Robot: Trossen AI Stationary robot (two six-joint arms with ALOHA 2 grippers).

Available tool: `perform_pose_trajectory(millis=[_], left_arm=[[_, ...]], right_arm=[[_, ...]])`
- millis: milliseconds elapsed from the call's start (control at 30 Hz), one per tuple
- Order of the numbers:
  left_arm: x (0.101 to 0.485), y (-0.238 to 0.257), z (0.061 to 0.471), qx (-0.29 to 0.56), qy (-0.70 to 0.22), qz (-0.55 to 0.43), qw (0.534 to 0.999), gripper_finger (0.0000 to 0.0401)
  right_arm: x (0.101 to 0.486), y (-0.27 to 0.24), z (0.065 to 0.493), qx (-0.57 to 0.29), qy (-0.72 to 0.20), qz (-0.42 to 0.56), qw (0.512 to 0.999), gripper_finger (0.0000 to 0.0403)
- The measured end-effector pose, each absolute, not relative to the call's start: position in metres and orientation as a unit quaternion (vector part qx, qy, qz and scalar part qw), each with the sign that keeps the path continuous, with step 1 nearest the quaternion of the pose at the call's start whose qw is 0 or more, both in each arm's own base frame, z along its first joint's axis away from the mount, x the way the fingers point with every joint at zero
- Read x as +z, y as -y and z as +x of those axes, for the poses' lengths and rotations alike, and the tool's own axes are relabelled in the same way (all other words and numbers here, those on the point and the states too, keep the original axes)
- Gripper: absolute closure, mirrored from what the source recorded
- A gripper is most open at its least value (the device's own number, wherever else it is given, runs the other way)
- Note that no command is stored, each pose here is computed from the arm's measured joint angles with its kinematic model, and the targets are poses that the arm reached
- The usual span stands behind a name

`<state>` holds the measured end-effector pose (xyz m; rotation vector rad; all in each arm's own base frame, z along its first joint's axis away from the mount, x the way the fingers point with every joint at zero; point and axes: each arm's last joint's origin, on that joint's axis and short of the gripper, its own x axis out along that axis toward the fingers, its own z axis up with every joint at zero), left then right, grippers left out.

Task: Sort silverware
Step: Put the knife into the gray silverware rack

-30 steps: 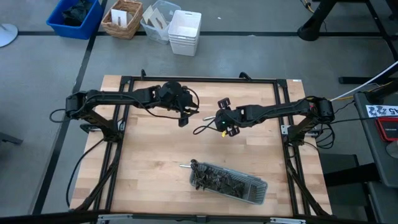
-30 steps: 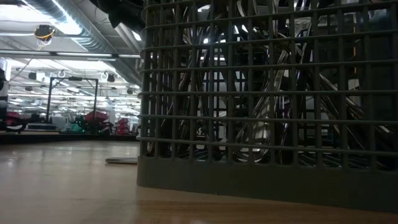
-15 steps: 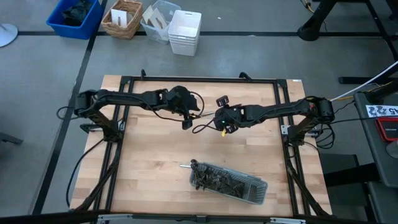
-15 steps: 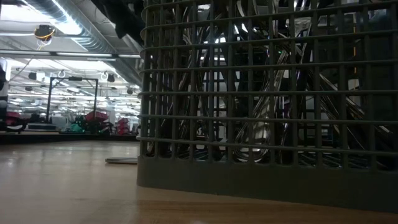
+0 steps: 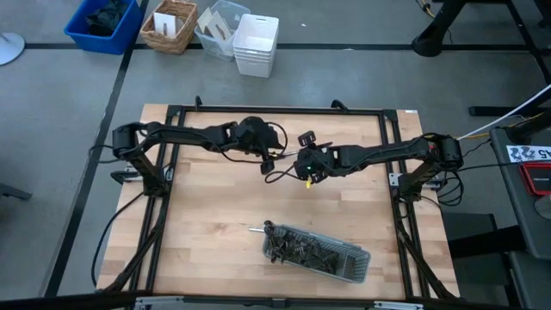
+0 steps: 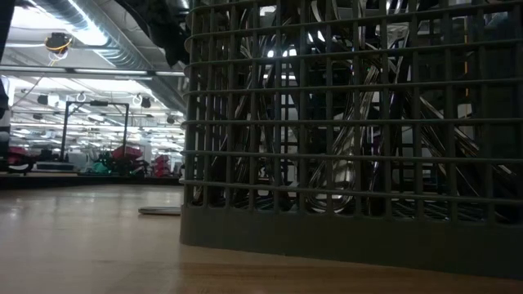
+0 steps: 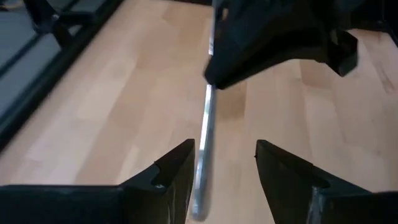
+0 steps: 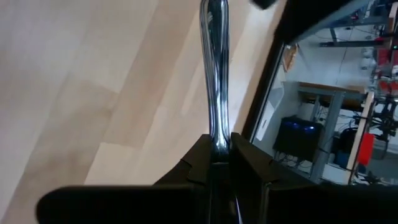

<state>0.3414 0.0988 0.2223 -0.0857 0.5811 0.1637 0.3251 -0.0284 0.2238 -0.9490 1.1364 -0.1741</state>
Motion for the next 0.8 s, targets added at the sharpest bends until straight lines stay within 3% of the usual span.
perform_pose_trajectory(millis=[800], left_arm=[[0.2189,-0.105,0.3487,0.078,-0.255,-0.043,0.963,0.024]], right_arm=[[0.2304,0.0287,0.3335,-0.076,-0.479,-0.475,0.734,0.0355]])
